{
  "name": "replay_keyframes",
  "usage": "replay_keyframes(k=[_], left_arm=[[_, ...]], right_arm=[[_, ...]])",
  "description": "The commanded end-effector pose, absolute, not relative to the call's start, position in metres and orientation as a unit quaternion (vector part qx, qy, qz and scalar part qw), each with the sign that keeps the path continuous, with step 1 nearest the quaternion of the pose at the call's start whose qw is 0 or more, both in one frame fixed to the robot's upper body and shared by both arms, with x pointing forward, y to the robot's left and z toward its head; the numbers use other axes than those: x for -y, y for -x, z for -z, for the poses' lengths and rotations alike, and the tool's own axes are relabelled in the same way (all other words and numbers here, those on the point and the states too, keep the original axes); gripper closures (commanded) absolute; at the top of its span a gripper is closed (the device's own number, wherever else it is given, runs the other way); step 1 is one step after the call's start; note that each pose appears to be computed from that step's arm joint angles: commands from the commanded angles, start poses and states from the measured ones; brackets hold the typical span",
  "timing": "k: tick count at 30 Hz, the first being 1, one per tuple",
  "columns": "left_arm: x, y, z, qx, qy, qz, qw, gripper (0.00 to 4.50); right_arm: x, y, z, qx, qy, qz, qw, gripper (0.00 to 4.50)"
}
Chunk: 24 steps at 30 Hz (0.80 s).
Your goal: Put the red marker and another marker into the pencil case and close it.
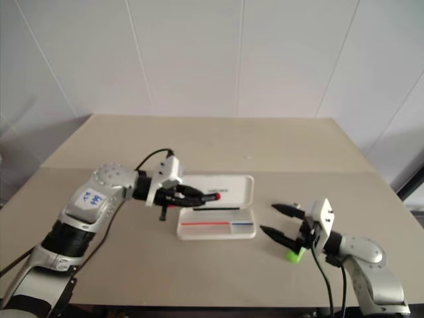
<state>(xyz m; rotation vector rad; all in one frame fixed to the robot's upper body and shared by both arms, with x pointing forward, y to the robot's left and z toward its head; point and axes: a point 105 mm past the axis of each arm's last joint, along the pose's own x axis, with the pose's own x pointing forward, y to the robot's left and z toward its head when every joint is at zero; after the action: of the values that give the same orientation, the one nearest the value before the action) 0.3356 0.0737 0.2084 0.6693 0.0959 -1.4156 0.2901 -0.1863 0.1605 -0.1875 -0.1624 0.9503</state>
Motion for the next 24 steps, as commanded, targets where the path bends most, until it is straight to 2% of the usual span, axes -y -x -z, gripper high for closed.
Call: replay_keyframes(k=[1,5,10,22,24], left_arm=[[-0.059,-0.343,-0.206,-0.031,-0.335,0.646,0.686,3.92],[-0.046,-0.368,-0.197,-0.039,-0.350,0.618,0.703,3.92],[-0.031,-0.386,-0.191,-0.035,-0.365,0.601,0.710,3.92],[-0.017,-0.388,-0.179,-0.046,-0.359,0.614,0.702,3.92],[-0.016,-0.387,-0.178,-0.047,-0.357,0.615,0.702,3.16]], right_arm=[[0.190,-0.282,-0.179,0.115,0.109,-0.441,0.883,0.00],[0.192,-0.275,-0.178,0.116,0.108,-0.426,0.891,0.00],[0.195,-0.268,-0.176,0.114,0.108,-0.410,0.898,0.00],[0.198,-0.261,-0.174,0.109,0.108,-0.389,0.908,0.00],[0.199,-0.261,-0.174,0.108,0.109,-0.388,0.909,0.00]])
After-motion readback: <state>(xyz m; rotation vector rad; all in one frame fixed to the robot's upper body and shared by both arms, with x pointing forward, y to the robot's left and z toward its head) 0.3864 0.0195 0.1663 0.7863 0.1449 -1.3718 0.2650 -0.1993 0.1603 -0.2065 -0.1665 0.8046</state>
